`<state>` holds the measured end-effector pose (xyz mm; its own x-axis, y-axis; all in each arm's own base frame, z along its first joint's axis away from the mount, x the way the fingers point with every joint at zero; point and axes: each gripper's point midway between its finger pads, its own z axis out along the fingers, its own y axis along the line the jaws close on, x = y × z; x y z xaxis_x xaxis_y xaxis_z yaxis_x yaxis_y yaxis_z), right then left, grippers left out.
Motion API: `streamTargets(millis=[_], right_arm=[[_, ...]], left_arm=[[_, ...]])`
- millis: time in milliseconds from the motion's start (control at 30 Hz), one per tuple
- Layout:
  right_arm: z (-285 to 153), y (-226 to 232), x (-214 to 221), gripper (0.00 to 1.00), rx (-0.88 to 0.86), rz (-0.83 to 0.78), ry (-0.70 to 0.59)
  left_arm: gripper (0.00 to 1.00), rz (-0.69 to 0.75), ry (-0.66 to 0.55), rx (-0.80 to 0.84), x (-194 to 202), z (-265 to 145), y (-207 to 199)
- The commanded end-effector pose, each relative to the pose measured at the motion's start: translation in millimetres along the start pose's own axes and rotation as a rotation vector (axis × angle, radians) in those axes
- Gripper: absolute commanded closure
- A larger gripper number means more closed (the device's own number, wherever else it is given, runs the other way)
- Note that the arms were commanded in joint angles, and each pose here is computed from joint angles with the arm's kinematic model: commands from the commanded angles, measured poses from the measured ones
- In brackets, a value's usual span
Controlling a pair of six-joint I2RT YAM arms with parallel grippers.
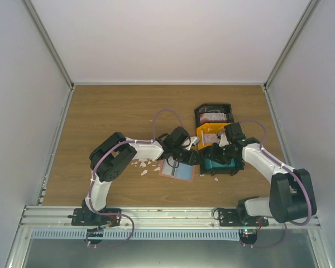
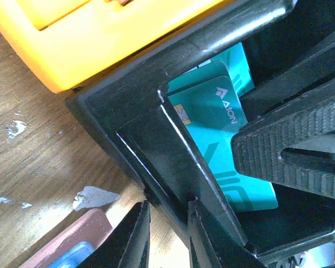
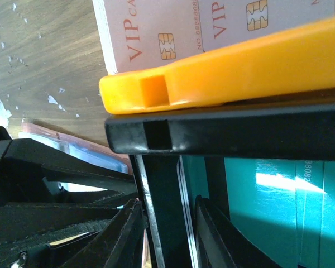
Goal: Put the credit cards into the card holder
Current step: Pick up the credit card from the storage box.
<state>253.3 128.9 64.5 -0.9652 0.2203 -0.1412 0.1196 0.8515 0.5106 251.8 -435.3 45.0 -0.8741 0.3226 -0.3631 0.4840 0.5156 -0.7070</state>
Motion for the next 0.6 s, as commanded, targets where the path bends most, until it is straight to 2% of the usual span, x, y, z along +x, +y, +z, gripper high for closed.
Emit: streamTargets(millis=[0, 200, 367, 567], right_arm=[[6.6, -6.6, 7.1, 0.72, 0.028, -0.022, 0.037], [16.1, -4.8, 11.2, 0.73, 0.042, -0.072, 0.069], [12.6, -12.7, 5.1, 0.89, 0.124, -0.084, 0.032], [-14.4, -14.4, -9.7, 0.99, 0.201, -0.089, -0.068]], left_arm=[[0.78, 0.013, -0.003, -0.01, 0.8, 8.3, 2.7], [0.78, 0.012, -0.003, -0.009, 1.4, 8.4, 3.0], [0.78, 0.018, -0.011, -0.011, 0.2, 6.0, 1.5], [0.74, 0.033, -0.027, -0.001, -4.2, 1.1, -5.0]])
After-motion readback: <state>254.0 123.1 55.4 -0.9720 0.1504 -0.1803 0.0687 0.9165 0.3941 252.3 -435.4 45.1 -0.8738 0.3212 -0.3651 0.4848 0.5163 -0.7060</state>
